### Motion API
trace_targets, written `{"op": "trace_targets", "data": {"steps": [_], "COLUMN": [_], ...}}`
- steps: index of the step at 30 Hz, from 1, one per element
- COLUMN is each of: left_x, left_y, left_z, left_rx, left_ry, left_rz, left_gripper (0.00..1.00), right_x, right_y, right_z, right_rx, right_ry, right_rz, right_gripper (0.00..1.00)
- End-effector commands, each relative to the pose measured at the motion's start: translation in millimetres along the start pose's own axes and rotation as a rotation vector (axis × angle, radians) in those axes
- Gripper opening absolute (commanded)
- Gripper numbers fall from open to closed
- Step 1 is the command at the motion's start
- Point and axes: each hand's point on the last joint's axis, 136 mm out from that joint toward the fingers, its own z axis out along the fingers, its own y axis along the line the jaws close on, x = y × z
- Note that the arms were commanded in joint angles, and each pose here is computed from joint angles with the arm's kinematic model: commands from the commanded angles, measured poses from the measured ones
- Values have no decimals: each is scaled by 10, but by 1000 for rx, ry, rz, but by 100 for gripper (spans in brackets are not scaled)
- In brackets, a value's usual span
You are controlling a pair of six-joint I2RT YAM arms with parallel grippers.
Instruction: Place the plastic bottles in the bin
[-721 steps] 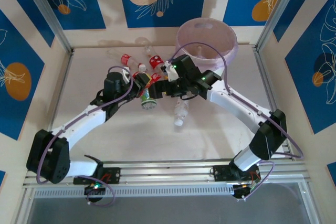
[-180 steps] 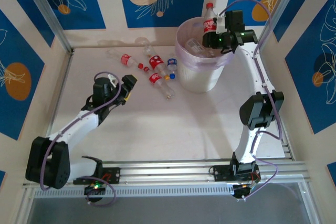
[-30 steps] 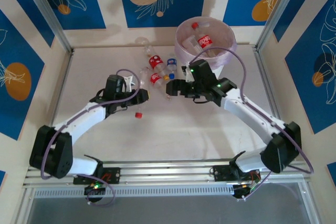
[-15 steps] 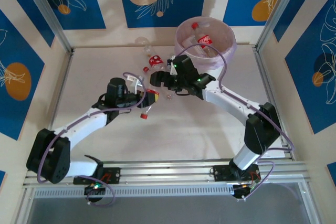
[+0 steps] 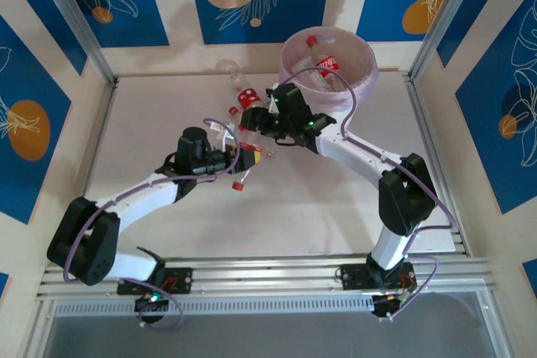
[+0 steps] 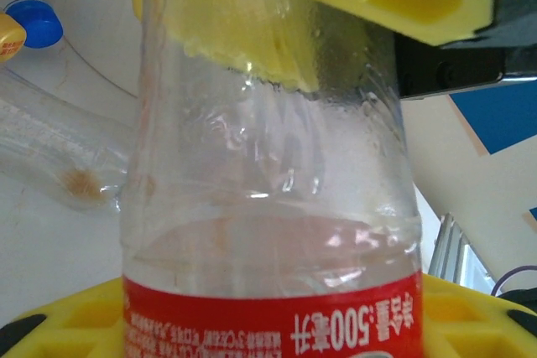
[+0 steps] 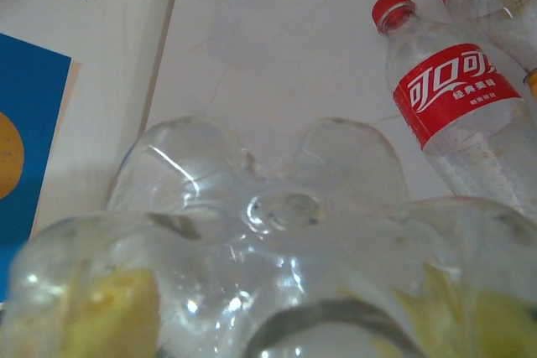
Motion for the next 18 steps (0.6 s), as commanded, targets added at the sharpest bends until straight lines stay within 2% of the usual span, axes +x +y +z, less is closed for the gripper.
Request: {"op": "trace_targets", "data": {"steps": [1,3,5,6,14,18], "left_x": [-120,-131,-147,-160,-136,-196], "left_y": [-137,-136,-175,-205,-481,-374], "left_z": [-2,-4,-17,-33,-407,-664], "left_rx": [43,42,58,68,66,-62], "left_ry": [-42,-47,-53,-58,-27,-85], "left_rz": [50,50,51,55,130,109], "left_gripper": [56,70,92,99,100,100], "right_x": [-156,-194,-240,-272,-814,-1163], "right_y": [113,156,203,224,633,933], "right_z": [-125,-164,-204,-228,-658,-992], "right_rx": [-10,-10,-10,-10,14,51], "right_ry": [-50,-56,-65,-72,-186,-282], "right_rz": [-42,-61,-87,-102,-384,-542], "right_gripper": [57,55,54,54,48,48]}}
